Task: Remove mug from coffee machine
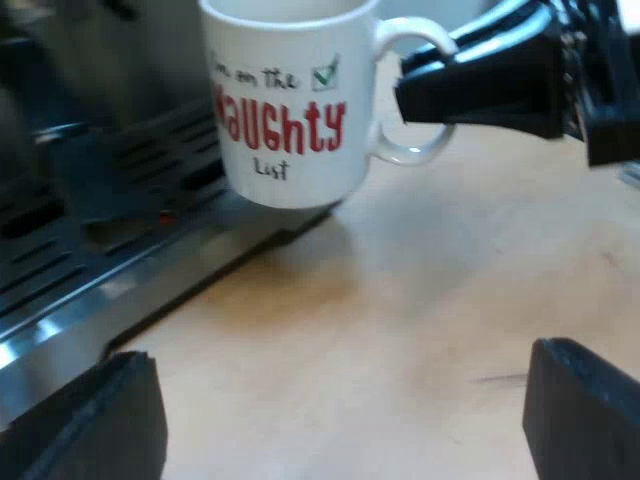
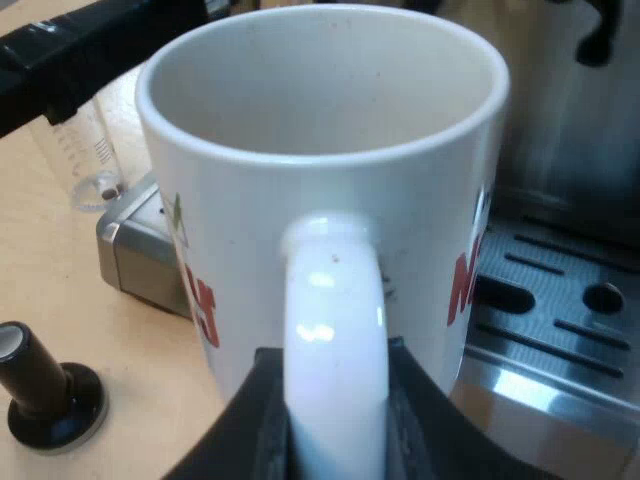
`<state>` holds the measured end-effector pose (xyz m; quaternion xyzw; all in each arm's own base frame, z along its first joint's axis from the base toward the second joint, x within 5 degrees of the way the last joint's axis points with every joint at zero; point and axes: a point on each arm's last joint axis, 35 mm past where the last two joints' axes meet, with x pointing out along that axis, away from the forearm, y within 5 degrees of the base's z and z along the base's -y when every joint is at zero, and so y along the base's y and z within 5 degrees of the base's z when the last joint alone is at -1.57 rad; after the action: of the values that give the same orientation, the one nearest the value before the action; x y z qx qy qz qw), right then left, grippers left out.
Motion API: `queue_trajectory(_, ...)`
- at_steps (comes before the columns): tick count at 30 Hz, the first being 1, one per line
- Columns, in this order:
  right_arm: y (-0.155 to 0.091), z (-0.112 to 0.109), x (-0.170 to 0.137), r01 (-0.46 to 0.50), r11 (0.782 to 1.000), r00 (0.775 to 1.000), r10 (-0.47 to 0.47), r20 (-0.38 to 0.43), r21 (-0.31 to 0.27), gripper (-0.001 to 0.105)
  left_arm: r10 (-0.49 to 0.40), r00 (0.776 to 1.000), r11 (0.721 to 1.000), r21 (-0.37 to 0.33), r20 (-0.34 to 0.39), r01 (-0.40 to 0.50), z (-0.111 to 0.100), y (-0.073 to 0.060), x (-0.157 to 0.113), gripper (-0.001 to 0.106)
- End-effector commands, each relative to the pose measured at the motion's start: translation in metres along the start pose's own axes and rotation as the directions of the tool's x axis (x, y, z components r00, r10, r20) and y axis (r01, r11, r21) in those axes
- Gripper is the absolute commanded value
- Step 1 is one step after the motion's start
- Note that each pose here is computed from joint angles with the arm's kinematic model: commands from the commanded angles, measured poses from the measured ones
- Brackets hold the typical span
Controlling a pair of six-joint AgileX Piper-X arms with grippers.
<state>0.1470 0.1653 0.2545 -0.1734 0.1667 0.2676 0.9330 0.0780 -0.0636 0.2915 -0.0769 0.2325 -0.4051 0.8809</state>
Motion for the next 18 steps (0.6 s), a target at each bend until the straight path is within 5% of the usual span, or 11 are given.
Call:
queue_trajectory(1,-0.007,0.007,-0.016,0.01,1.0,0.999,-0.01,0.032,0.02,0.0,-0.034,0.998,0.999,0.024,0.047,0.033,0.006,-0.004,-0.001,0.079)
queue_trajectory(6,-0.013,0.003,-0.034,0.007,1.0,1.0,-0.007,-0.003,0.006,0.0,-0.052,0.991,0.998,0.052,0.122,0.046,0.015,-0.006,0.0,0.079)
queue_trajectory(18,-0.033,-0.011,-0.074,0.169,0.985,0.982,-0.171,-0.083,-0.034,0.0,-0.096,0.994,0.994,0.057,0.057,0.093,0.021,-0.005,0.037,0.079)
